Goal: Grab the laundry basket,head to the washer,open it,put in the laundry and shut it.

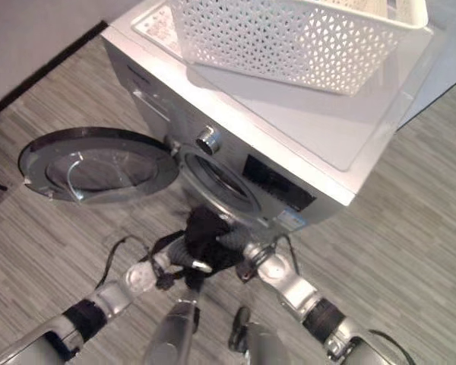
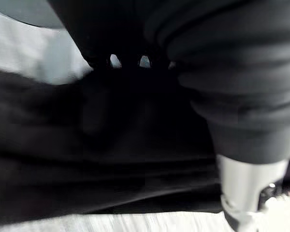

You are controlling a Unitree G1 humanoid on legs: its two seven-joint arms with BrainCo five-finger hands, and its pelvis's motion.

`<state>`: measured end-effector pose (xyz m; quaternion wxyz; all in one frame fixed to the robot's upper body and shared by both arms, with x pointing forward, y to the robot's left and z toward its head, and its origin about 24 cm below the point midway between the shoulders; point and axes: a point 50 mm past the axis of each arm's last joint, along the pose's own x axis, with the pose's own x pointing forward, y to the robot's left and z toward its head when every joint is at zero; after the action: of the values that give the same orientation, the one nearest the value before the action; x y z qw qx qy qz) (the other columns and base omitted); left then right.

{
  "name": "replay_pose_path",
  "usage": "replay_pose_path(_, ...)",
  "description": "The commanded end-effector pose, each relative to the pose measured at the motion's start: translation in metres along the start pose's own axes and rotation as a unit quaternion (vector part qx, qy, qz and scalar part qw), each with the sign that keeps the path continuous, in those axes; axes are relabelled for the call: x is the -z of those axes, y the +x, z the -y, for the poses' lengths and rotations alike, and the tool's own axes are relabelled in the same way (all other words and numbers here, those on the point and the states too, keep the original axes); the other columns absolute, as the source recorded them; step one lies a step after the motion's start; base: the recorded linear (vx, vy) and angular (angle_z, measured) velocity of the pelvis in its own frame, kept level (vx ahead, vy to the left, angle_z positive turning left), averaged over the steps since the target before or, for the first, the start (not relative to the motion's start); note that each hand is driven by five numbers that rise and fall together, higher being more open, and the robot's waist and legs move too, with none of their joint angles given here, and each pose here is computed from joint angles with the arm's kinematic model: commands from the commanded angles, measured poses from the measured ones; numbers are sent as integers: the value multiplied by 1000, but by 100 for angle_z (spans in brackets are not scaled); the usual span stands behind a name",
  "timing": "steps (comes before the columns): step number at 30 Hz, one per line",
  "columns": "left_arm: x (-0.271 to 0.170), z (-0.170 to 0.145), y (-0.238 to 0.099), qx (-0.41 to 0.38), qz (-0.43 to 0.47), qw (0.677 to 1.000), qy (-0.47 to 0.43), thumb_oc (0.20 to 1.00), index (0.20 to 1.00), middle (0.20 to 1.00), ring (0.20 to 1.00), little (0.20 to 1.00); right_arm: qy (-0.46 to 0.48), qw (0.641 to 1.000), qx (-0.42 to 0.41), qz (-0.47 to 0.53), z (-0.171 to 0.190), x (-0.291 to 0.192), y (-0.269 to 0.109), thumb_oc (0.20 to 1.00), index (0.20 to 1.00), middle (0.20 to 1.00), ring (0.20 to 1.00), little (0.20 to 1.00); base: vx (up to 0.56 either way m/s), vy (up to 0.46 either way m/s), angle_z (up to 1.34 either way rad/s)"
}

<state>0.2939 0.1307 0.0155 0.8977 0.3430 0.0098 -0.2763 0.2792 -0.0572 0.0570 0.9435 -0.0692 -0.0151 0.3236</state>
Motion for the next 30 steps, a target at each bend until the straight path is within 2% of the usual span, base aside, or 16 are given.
replay_pose_path(1,-18,-1,12,-25,46,999,-13,1000,1000,1000,1000,1000,45,990,-25,129,-14,-50,9,200,200,200,200,200,-37,27,1)
replay_pose_path(8,-41,0,43,-64,52,994,-78,1000,1000,1000,1000,1000,68,981,-55,172,-34,-80,28,200,200,200,200,200,-26,13,-1)
replay_pose_path(14,-34,3,49,-82,19,986,-141,1000,1000,1000,1000,1000,91,972,-73,205,-40,-105,36,200,200,200,200,200,-25,8,-11)
replay_pose_path(16,-49,-1,60,-73,30,984,-158,1000,1000,1000,1000,1000,105,971,-86,199,-42,-110,36,200,200,200,200,200,-2,17,-10)
replay_pose_path(17,-54,1,59,-82,37,983,-163,304,304,304,304,304,108,966,-89,217,-40,-116,31,200,200,200,200,200,11,6,-10)
replay_pose_path(18,-50,-1,56,-93,34,980,-171,200,200,200,200,200,109,966,-88,218,-38,-117,29,200,200,200,200,200,10,-1,-14)
replay_pose_path(23,-33,-24,47,-165,10,969,-183,200,200,200,200,200,101,967,-78,220,-24,-113,17,200,200,200,200,200,0,-5,-2)
replay_pose_path(24,-33,-32,44,-184,16,965,-185,200,200,200,200,200,91,969,-69,217,-18,-110,14,341,341,341,341,341,-2,-4,5)
replay_pose_path(25,-33,-37,43,-191,20,964,-182,200,200,200,200,200,88,970,-67,216,-16,-108,13,884,884,884,884,884,2,-30,3)
replay_pose_path(26,-93,-28,38,-172,147,954,-195,200,200,200,200,200,81,977,-34,196,-4,-94,7,1000,1000,1000,1000,1000,1,-44,1)
replay_pose_path(27,-108,-29,30,-165,184,947,-203,200,200,200,200,200,72,980,-15,186,1,-88,4,1000,1000,1000,1000,1000,-16,-55,6)
replay_pose_path(28,-82,-22,19,-173,152,953,-195,200,200,200,200,200,81,980,-8,183,3,-85,1,1000,1000,1000,1000,1000,-22,-26,20)
replay_pose_path(30,-71,-14,9,-163,141,957,-196,200,200,200,200,200,80,982,-2,172,6,-78,-3,1000,1000,1000,1000,1000,-19,-16,24)
